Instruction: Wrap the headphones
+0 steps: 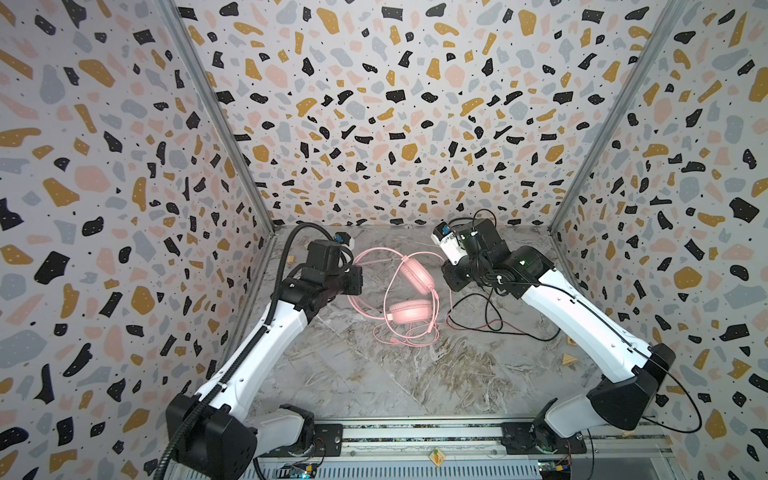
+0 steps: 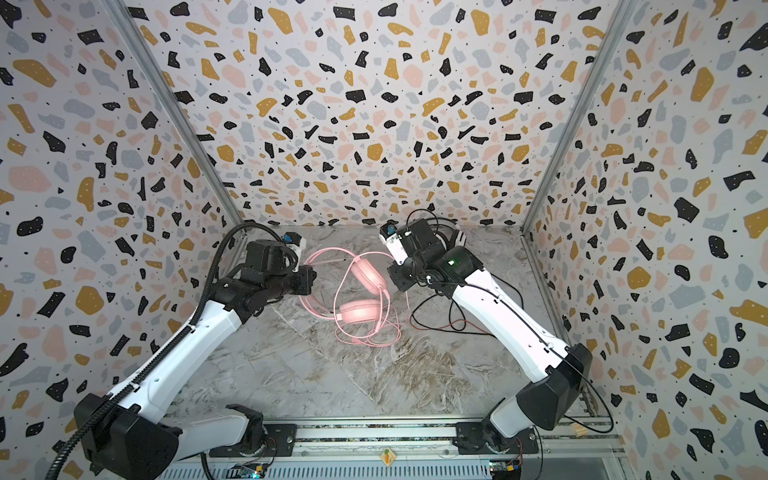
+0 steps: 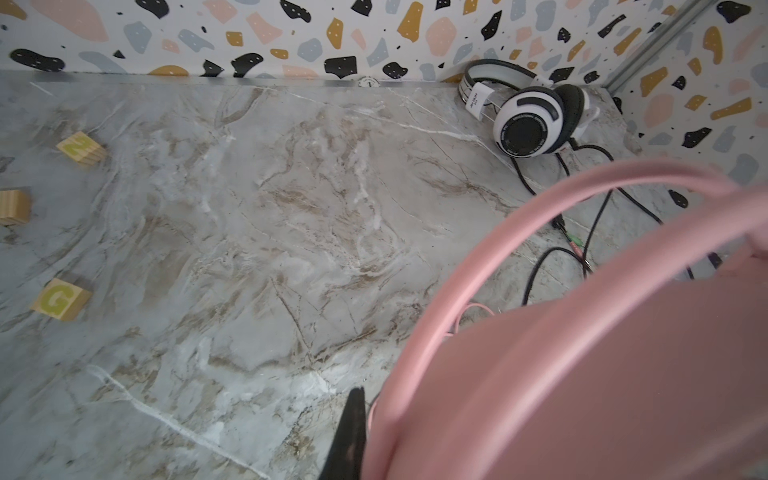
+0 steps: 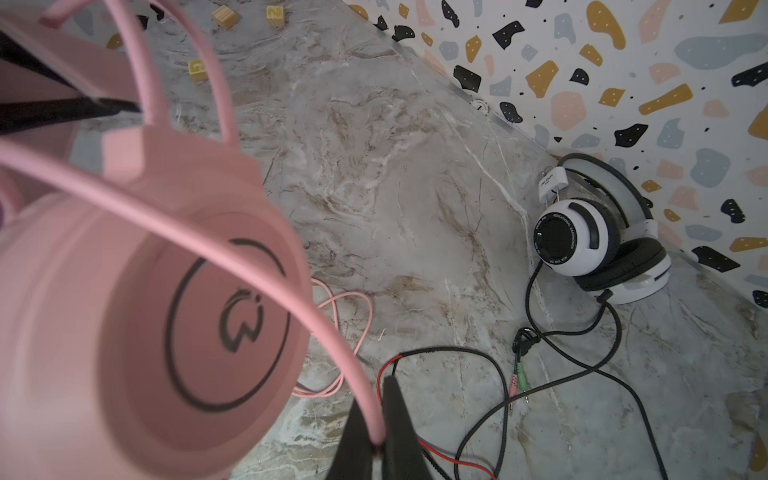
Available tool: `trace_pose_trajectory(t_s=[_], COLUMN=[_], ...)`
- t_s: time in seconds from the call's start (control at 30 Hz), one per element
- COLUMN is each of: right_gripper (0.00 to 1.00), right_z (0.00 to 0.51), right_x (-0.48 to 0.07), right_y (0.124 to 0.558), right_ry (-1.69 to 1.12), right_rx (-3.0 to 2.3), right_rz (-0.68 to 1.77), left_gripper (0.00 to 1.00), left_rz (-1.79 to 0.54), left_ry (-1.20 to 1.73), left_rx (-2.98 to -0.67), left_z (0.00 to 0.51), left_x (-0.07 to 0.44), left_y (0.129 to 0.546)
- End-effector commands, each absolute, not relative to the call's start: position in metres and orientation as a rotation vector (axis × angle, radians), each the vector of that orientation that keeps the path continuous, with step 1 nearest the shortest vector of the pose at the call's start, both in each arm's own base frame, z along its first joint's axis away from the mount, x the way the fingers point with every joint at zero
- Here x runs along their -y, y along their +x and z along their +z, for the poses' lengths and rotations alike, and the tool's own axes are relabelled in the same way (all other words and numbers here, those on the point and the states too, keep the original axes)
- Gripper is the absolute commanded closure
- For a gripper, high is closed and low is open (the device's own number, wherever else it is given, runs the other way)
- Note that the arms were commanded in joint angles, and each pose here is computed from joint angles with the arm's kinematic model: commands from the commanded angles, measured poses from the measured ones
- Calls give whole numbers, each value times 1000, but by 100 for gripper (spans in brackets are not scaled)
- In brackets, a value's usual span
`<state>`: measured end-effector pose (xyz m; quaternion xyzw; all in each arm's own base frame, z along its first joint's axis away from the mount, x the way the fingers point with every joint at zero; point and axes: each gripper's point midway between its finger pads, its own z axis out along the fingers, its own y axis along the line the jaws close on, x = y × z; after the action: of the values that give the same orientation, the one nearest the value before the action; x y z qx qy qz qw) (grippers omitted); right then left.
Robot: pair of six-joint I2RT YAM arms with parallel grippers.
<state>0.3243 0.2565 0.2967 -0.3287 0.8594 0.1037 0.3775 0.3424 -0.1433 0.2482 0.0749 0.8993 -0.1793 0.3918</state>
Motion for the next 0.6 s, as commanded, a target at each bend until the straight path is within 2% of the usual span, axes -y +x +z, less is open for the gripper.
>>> trace_pose_trajectory(t_s=[0.0,0.23,0.57], right_gripper=[95,95,94], right_z=[327,312,292], right_x=[-255,-268,-295], right_y=[328,328,320], right_ry=[-788,-814,-836], right_rx=[-2091,-2065,-2006], right_rz=[356,496,732], left_gripper=[100,100,100], left_rz=[-622,-823,-901], left_ry=[270,313,316], left_rx=[-2153,-2055,-2023], left_z=[293,324,339], left_x=[165,185,191], left_y=[341,330,327])
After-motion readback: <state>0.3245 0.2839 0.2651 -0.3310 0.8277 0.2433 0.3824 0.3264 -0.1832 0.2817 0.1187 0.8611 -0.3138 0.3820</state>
